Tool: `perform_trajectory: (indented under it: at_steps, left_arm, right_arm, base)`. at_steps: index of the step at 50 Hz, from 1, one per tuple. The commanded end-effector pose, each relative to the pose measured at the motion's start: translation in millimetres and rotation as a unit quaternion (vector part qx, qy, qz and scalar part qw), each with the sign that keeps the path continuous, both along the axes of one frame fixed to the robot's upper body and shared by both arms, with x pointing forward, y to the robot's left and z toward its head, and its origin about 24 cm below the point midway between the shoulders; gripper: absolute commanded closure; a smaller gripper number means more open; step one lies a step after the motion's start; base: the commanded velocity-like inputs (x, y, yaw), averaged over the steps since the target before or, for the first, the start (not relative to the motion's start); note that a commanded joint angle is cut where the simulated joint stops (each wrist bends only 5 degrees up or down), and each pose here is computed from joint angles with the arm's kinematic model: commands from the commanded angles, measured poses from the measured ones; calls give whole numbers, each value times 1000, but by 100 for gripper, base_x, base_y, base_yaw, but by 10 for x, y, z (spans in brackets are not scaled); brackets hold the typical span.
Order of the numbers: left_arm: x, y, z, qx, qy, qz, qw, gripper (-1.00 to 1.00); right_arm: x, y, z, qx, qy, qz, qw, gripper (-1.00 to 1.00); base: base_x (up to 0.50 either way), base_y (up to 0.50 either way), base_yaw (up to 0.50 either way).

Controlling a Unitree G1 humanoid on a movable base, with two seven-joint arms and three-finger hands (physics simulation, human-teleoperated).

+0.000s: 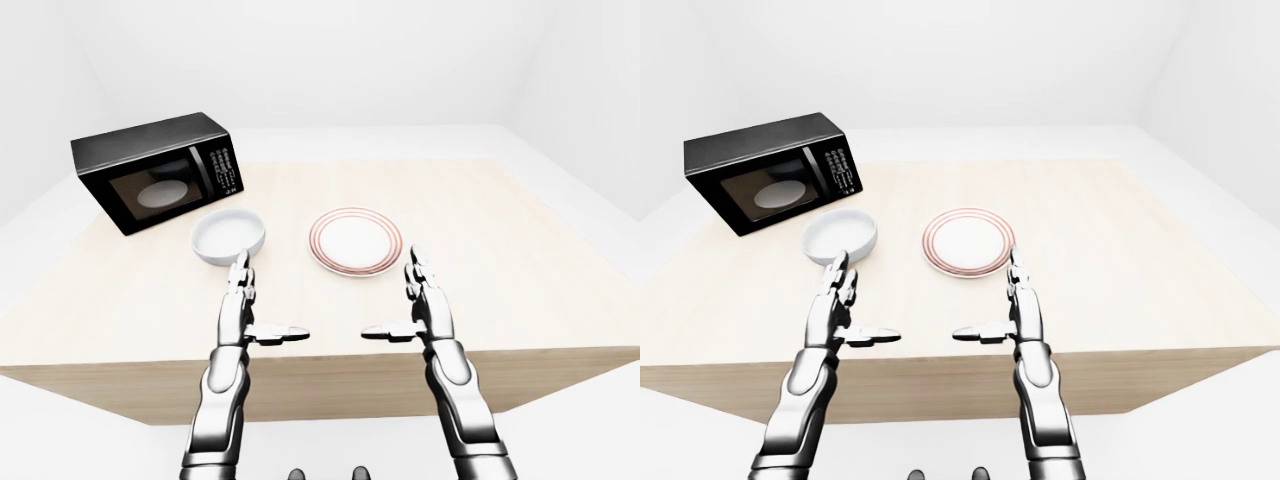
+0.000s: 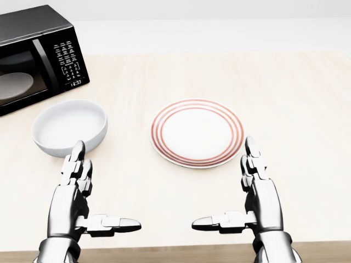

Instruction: Pick up the white bowl and put it on the plate.

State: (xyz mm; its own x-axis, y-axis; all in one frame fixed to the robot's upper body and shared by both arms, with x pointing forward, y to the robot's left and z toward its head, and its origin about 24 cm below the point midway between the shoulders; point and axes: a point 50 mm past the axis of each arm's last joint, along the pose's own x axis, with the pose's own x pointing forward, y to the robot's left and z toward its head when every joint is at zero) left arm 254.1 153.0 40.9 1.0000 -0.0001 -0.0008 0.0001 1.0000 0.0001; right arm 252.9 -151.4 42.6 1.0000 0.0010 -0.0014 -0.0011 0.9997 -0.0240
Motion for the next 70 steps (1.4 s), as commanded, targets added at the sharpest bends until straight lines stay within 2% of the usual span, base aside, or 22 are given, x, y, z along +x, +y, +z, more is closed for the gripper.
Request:
perform_trajectory:
  at_steps: [1,17,57,70]
  left_arm:
    - [4,67,1,1,1,1,1000,-100]
    - [6,67,-10,2,1,1,1000,-100]
    - [13,69,-24,1,1,1,1000,-100]
    - [12,69,-24,1,1,1,1000,-100]
  right_arm:
    - [-20,-30,6,-26,1,3,1000,-100]
    - [-30,2,12,-44,0,10,999,-100]
    - [-29,34,-2,-42,-1,16,999,-100]
    - [-13,62,-29,-40,8,20,999,-100]
  base:
    - [0,0,0]
    - [0,0,0]
    - [0,49,0]
    - [0,6,0]
